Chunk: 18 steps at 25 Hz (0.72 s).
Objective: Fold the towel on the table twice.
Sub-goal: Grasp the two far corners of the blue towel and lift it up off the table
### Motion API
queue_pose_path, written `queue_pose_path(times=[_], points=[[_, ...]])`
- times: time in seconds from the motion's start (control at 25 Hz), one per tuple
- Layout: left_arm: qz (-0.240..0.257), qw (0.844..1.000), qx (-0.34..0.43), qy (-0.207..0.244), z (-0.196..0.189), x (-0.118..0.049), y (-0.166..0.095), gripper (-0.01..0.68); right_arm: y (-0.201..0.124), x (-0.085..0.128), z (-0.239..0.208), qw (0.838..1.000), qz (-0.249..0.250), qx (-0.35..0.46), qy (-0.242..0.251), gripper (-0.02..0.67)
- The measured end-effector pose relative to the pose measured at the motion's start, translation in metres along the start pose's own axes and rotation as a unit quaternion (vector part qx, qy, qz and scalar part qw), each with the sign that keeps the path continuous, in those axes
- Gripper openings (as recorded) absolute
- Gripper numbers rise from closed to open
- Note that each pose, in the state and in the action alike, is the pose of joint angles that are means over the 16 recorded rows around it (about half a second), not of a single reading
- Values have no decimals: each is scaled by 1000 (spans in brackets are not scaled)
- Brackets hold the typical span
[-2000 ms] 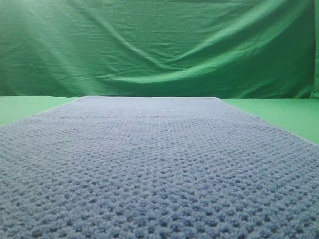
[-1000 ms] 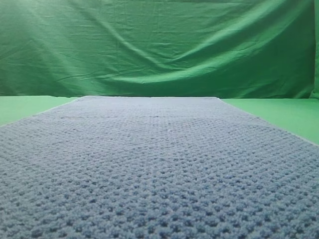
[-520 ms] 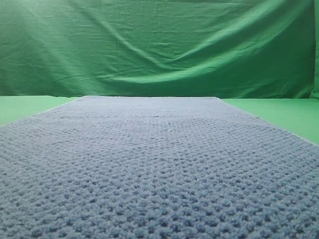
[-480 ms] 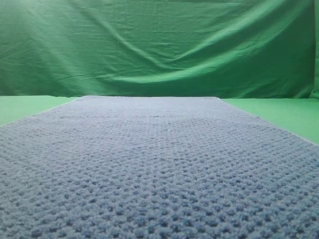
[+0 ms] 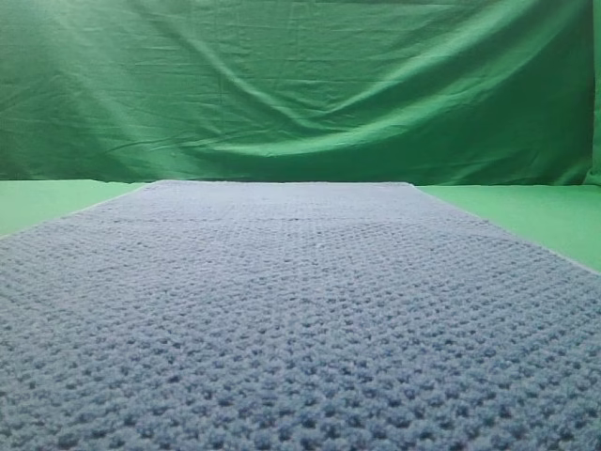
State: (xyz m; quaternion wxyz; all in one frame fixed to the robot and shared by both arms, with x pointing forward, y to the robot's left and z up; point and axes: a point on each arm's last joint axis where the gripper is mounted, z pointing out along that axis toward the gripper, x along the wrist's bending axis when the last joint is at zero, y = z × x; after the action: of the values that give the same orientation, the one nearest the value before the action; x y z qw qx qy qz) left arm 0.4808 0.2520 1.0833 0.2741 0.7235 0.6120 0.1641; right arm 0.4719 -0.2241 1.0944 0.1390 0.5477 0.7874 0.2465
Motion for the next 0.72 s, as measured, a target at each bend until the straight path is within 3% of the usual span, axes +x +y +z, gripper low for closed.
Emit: queue_pose_path(times=[0.52,0.72], points=[[32,995,99,0,103,9,39,3,46,-2,118,993,14,121,11,3],[32,992,124,0,135,12,41,62,54,-4,151,990,18,136,15,80]])
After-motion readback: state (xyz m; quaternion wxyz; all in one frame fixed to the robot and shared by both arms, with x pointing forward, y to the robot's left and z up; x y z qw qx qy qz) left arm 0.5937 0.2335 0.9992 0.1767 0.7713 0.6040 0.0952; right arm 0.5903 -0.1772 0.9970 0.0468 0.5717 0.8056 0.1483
